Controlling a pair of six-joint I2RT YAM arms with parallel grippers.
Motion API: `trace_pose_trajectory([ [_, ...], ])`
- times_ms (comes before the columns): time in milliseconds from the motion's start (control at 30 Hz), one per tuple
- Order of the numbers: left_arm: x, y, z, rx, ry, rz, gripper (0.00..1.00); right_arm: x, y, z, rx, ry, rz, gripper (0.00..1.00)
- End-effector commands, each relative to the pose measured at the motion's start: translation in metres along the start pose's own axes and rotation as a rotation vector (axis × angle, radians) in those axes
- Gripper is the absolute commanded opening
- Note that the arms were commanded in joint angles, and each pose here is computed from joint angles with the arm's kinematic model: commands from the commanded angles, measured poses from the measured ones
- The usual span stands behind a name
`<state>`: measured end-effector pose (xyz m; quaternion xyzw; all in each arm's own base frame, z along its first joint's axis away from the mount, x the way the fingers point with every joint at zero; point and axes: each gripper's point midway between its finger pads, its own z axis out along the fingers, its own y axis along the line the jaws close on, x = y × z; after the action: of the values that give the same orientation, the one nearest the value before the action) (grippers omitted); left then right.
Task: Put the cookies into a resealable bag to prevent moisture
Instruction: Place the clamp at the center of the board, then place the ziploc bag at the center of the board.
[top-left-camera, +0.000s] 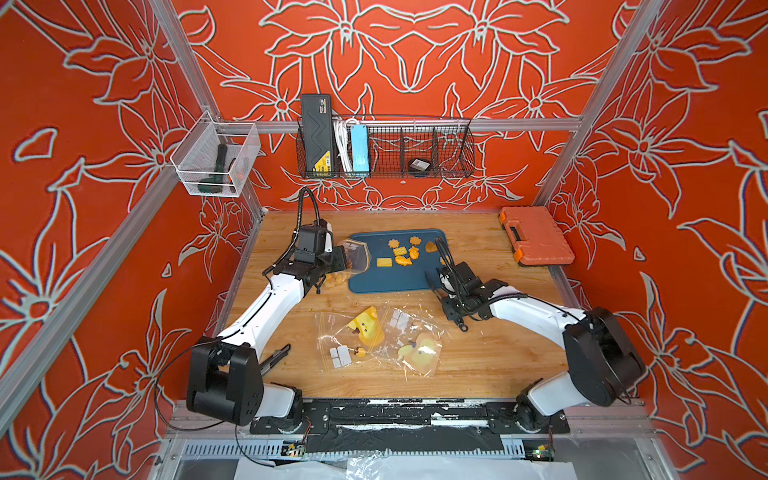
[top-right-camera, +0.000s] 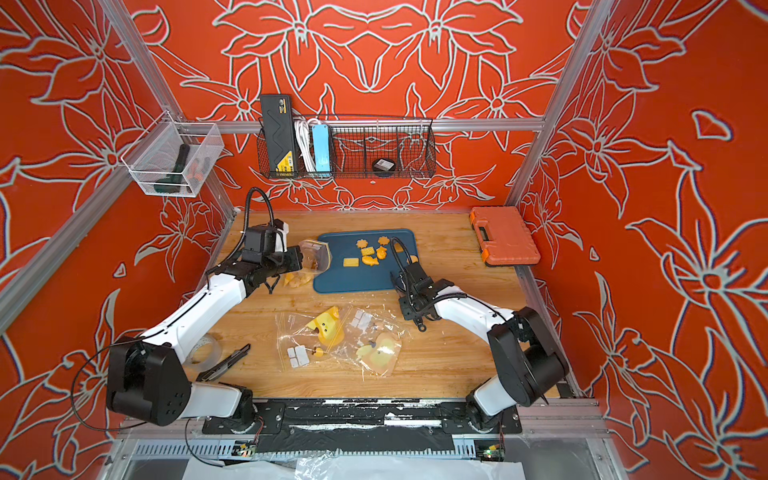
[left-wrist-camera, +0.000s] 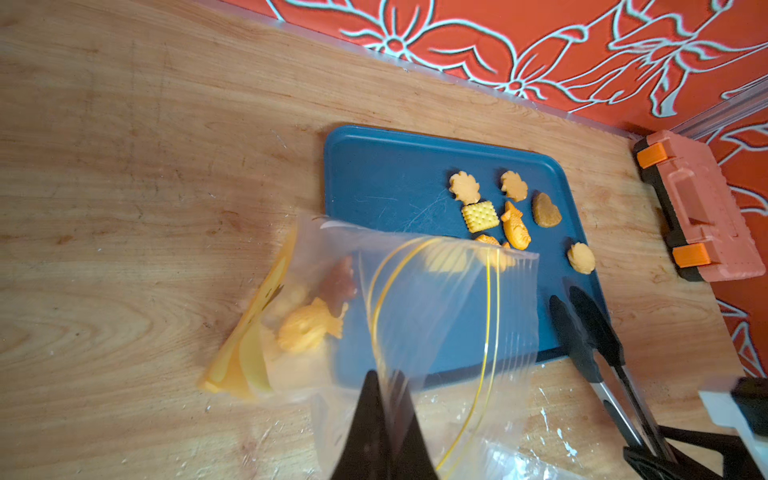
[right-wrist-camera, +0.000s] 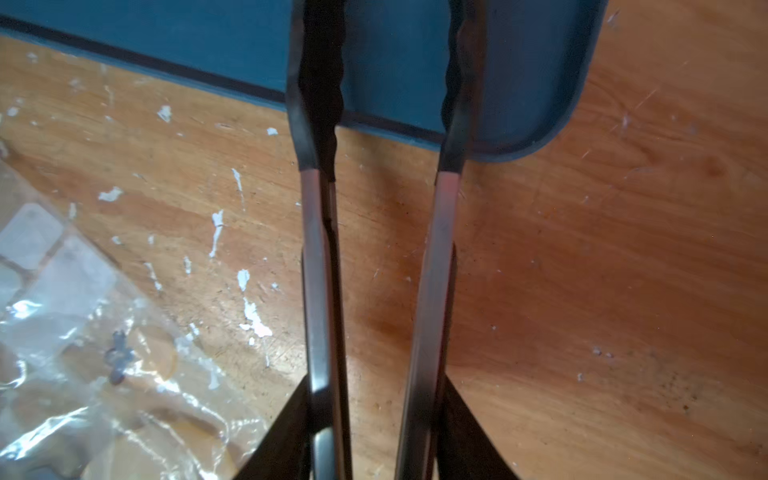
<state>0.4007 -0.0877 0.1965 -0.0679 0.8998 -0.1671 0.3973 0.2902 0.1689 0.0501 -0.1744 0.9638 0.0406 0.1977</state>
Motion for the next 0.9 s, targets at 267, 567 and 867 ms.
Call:
trace_pose_trajectory([
  [267,-0.035,-0.023,-0.036,0.058,-0.096,0.036,0.0,-0.003,-0.003,0.01,-0.037,0.017,0.006,0.63],
  [567,-0.044,-0.073,-0.066,0.14,-0.072,0.14,0.0,-0.024,-0.02,-0.055,0.023,-0.182,0.088,0.74],
  [867,0.019,-0.171,-0.071,0.354,0.1,0.33,0.0,-0.012,-0.062,-0.13,0.193,-0.327,0.207,0.73],
])
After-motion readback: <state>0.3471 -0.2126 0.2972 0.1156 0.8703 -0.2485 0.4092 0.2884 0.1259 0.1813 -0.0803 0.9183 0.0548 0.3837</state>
